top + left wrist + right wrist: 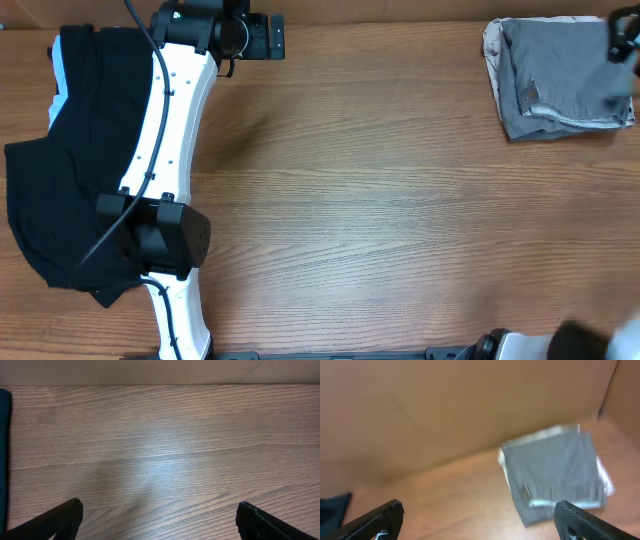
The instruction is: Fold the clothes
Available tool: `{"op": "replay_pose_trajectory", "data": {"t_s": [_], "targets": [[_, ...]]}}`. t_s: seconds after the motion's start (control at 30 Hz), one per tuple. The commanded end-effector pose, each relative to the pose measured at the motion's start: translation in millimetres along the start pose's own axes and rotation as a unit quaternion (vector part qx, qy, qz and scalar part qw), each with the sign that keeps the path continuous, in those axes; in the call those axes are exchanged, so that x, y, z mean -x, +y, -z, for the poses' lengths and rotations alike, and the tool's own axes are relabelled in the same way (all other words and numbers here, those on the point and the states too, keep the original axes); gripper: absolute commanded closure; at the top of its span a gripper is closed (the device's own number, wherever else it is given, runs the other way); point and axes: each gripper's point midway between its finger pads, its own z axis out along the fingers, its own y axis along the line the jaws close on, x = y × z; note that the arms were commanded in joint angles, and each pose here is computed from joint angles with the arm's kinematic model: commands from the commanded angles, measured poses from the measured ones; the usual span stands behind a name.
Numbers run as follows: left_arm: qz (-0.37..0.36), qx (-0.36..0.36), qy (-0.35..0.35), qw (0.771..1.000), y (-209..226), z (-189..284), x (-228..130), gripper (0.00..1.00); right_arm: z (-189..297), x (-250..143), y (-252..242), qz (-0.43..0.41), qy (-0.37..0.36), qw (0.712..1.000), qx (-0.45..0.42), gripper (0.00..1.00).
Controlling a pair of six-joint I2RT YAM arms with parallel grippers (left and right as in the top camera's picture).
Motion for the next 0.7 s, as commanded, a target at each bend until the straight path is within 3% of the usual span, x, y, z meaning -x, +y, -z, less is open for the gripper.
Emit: {"op": "replay_pose_trajectory", "data": {"t_s": [0.0,0.33,0.67], "targets": [[-0.009,0.002,-0.001,1.000,2,-2,1,0.00,14,-2,9,0.002,-0.007,1.000,0.009,0.00],[-0.009,0.002,-0.001,1.000,2,-2,1,0.00,70,-39,27,-0.002,0.022,1.000,-0.007,0.00],[-0.009,0.002,-0.001,1.000,2,-2,1,0.00,46,-72,72,0.086,-0.062,0.993,0.055,0.00]]}}
